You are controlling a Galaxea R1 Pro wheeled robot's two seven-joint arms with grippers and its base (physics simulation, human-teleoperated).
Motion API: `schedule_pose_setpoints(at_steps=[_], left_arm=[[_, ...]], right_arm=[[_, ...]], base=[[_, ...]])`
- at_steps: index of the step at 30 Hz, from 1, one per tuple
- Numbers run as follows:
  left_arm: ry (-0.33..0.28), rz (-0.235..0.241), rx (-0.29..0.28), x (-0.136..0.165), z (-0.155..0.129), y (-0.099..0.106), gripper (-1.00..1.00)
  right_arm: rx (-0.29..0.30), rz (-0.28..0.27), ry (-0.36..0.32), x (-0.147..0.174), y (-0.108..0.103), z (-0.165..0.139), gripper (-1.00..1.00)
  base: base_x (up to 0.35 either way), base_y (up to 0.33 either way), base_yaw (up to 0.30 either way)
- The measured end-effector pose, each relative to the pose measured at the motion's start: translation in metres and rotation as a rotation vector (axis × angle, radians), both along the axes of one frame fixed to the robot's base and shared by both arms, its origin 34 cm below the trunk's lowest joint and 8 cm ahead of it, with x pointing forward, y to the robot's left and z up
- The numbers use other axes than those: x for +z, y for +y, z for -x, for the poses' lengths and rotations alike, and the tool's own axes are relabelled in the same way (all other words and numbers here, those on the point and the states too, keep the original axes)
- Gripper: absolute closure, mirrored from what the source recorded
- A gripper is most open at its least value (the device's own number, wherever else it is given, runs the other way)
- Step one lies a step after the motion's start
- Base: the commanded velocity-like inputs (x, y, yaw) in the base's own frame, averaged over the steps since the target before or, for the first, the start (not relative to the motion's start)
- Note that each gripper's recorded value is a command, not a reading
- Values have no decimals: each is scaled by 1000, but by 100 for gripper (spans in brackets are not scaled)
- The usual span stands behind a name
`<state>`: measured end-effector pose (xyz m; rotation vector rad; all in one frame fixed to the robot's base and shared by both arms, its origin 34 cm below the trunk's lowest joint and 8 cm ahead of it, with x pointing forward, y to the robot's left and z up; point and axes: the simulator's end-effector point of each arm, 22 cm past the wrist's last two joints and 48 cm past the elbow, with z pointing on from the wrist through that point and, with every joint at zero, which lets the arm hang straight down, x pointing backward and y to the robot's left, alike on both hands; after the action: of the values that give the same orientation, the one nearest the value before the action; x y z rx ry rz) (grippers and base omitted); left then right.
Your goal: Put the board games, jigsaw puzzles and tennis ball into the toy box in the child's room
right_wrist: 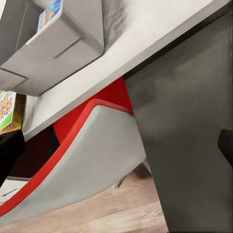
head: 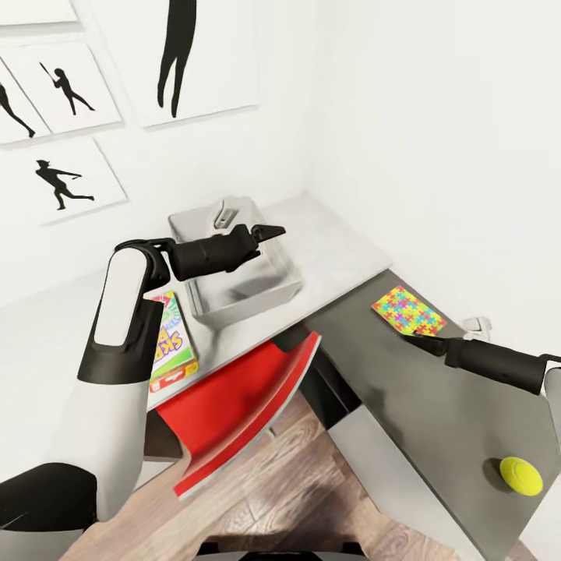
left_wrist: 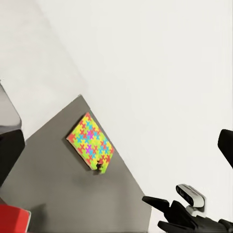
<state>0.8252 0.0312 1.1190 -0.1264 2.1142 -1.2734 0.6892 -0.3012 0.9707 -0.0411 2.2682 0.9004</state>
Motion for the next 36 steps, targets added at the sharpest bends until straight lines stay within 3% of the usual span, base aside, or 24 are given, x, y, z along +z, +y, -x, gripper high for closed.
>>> schedule_pose_setpoints(at_steps=[19, 27, 36], left_arm=[[-30, 8, -96, 21, 29, -64, -100], [-52, 20, -175, 31, 58, -113, -100], [-53, 44, -257, 41, 86, -143, -100]], right_arm=[[-12, 11, -31, 18, -9, -1, -100], [-15, 15, -35, 22, -11, 1, -100], [-22, 19, -39, 26, -15, 5, -100]], base=[[0, 0, -180], [0, 0, -199], [0, 0, -201]])
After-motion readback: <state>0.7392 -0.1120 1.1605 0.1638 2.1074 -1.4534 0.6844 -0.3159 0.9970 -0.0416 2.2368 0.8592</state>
